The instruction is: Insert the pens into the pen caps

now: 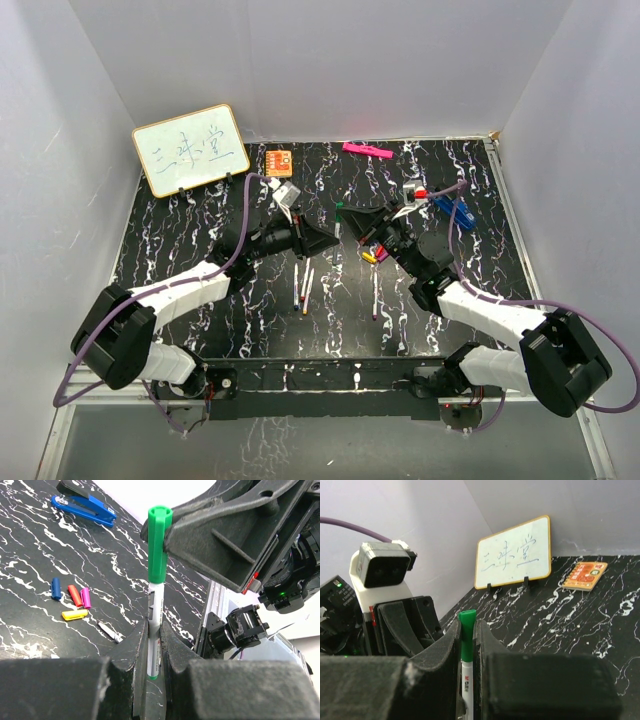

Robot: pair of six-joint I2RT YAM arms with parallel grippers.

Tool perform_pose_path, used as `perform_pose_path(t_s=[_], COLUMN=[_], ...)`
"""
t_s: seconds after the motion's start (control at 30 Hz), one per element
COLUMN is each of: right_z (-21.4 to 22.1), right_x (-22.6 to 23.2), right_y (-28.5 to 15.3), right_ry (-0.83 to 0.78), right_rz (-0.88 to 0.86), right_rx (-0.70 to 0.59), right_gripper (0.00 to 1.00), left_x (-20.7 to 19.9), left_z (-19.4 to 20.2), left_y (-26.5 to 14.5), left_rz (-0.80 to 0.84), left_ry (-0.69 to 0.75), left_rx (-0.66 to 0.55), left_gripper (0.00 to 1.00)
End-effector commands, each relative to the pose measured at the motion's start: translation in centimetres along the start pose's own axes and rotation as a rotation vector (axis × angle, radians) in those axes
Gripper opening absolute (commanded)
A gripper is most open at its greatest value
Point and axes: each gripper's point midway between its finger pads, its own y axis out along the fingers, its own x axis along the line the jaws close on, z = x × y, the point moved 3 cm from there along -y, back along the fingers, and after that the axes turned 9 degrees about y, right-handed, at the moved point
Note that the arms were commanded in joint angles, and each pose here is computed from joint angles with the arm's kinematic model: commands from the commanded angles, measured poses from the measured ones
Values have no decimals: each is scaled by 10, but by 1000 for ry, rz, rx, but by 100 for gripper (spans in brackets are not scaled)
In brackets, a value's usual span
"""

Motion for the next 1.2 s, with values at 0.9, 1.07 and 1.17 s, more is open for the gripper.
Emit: perform_pose_path(t_s=[0.9, 1.07, 1.17], right_z=[80, 91, 85], right_x=[-29, -31, -32], right_y=[-29, -35, -32], right_ry=[31, 39, 40], right_rz=[158, 174, 194], right_rx=[362, 393, 365], right_gripper=[0, 0, 0], left_x=[-3, -1, 2], left_z=[-92, -93, -85], left_y=[-8, -8, -6], left_rz=[-158, -174, -178], left_ry=[140, 149, 134], left_rx=[-330, -315, -278], left_gripper=[0, 0, 0])
